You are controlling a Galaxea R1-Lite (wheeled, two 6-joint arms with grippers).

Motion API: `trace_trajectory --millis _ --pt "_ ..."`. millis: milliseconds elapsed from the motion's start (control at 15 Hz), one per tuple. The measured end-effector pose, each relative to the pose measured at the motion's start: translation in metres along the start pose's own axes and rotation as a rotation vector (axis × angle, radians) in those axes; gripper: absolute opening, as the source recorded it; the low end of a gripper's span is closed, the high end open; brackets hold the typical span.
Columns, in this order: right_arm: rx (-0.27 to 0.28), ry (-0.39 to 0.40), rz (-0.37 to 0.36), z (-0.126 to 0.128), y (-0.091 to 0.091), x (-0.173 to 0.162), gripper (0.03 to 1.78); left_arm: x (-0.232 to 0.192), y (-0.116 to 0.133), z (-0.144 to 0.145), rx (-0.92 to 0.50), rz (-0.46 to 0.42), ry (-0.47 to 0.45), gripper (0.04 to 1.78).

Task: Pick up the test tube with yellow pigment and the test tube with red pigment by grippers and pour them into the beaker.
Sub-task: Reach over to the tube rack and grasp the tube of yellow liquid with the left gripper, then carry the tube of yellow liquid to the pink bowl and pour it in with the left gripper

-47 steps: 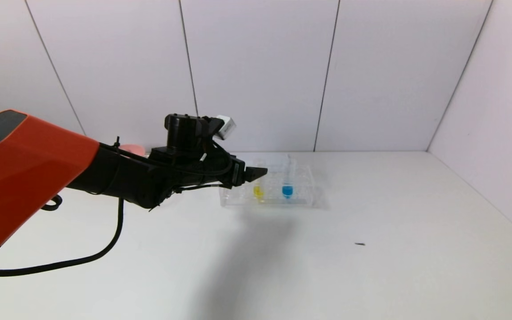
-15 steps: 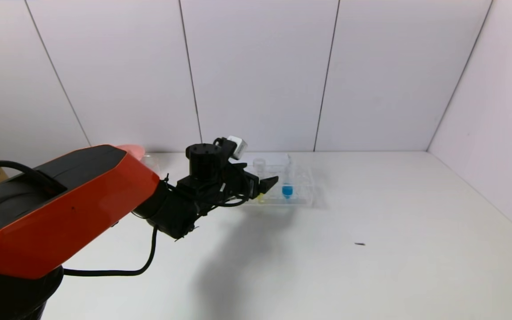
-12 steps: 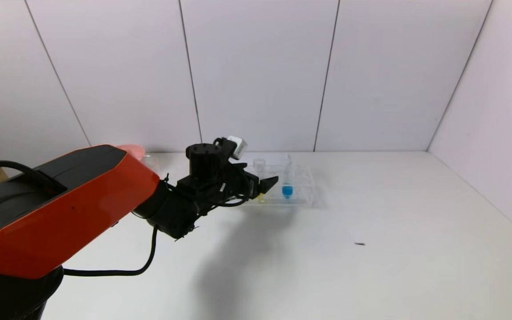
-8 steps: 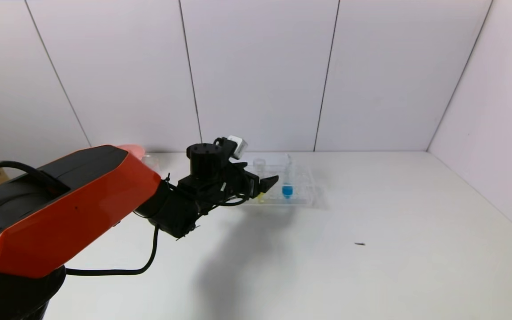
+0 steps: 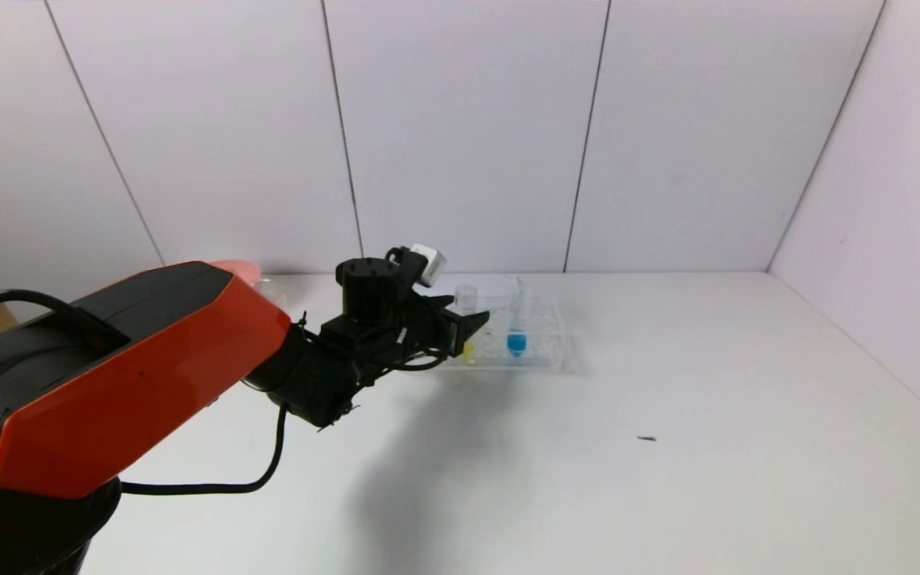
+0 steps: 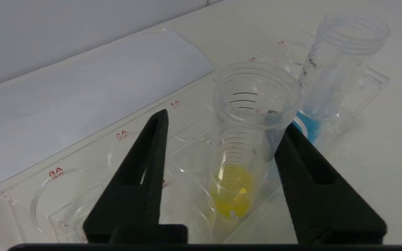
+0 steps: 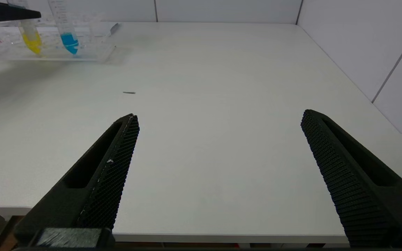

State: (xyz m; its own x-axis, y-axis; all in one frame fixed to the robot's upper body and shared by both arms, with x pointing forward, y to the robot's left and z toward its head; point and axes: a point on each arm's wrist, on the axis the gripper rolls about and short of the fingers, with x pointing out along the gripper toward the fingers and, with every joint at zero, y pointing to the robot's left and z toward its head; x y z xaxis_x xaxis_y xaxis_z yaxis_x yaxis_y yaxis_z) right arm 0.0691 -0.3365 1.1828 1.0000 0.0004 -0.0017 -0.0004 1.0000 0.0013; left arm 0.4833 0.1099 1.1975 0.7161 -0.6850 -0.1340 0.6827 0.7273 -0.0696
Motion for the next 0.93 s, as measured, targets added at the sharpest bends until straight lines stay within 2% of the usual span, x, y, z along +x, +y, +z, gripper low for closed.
trace_trajectory --millis 133,200,933 --pt "0.0 0.0 0.0 0.0 0.0 0.0 1.7 -0.0005 -0.0009 -0.0005 0.001 -0.005 0.002 0.59" --pt "0.0 0.0 0.0 0.0 0.0 0.0 1.7 -0.0011 -0.0007 0.0 0.0 -0.007 0.002 0.48" --pt "0.0 0.0 0.0 0.0 0.0 0.0 1.7 -0.0043 -0.0026 0.0054 0.02 -0.008 -0.017 0.46"
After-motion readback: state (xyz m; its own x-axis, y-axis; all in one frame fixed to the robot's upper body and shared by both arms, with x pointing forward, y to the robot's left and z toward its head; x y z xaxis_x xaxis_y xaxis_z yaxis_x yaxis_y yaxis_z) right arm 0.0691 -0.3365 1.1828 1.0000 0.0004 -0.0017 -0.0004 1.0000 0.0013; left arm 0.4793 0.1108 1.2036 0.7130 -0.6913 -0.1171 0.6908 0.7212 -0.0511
